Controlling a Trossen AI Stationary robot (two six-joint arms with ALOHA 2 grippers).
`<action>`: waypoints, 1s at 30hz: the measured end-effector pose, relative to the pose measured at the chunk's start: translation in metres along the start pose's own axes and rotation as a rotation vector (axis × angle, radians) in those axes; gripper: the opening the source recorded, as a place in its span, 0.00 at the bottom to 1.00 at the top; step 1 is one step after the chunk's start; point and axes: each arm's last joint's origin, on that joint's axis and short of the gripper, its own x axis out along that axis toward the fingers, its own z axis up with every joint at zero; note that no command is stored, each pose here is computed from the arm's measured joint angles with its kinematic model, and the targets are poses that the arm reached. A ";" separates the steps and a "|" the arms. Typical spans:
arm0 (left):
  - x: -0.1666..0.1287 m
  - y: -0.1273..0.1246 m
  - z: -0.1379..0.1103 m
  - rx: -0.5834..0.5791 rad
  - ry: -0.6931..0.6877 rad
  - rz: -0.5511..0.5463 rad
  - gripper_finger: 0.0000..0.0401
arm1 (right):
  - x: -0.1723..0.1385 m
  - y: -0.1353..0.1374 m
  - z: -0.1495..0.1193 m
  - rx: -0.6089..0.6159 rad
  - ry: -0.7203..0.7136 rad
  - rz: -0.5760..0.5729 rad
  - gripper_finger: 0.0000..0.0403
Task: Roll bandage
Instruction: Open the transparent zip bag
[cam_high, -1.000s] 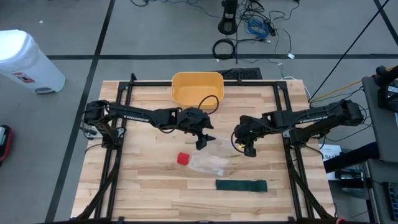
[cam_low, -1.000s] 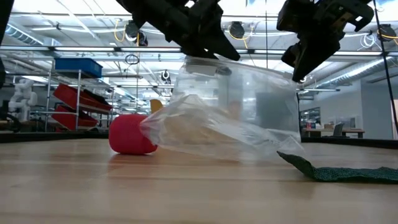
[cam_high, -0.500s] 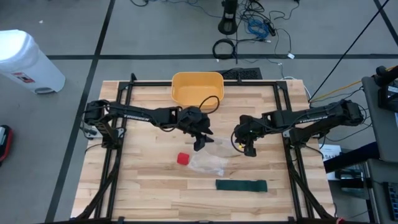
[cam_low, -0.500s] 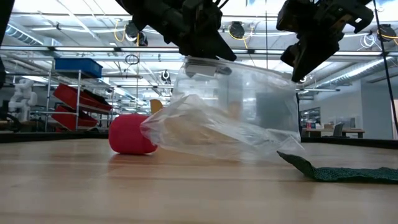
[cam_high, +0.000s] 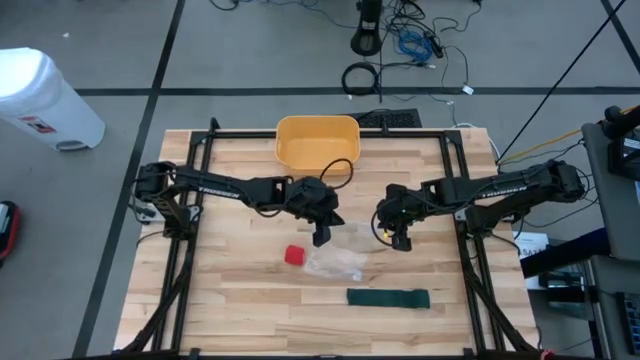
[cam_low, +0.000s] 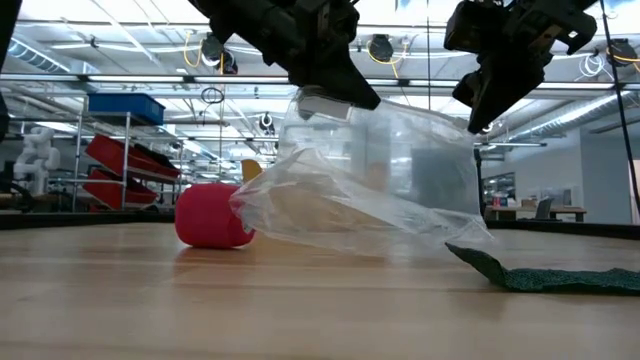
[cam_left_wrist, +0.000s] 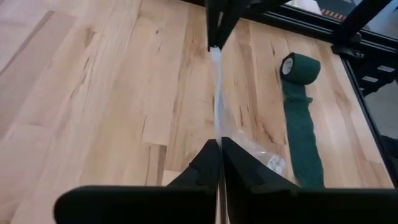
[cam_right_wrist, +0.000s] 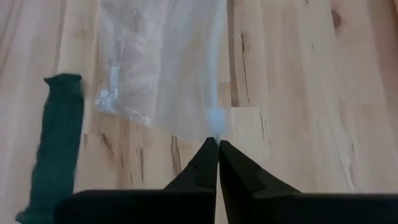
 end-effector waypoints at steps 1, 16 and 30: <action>0.000 -0.002 0.000 0.004 0.000 -0.004 0.02 | 0.000 0.000 0.000 0.014 -0.006 0.004 0.01; -0.007 -0.065 0.001 0.219 -0.123 -0.010 0.01 | -0.061 0.024 0.005 -0.016 -0.172 0.156 0.41; -0.052 -0.112 0.003 0.313 -0.204 0.064 0.00 | -0.046 0.053 -0.016 -0.101 -0.327 0.156 0.46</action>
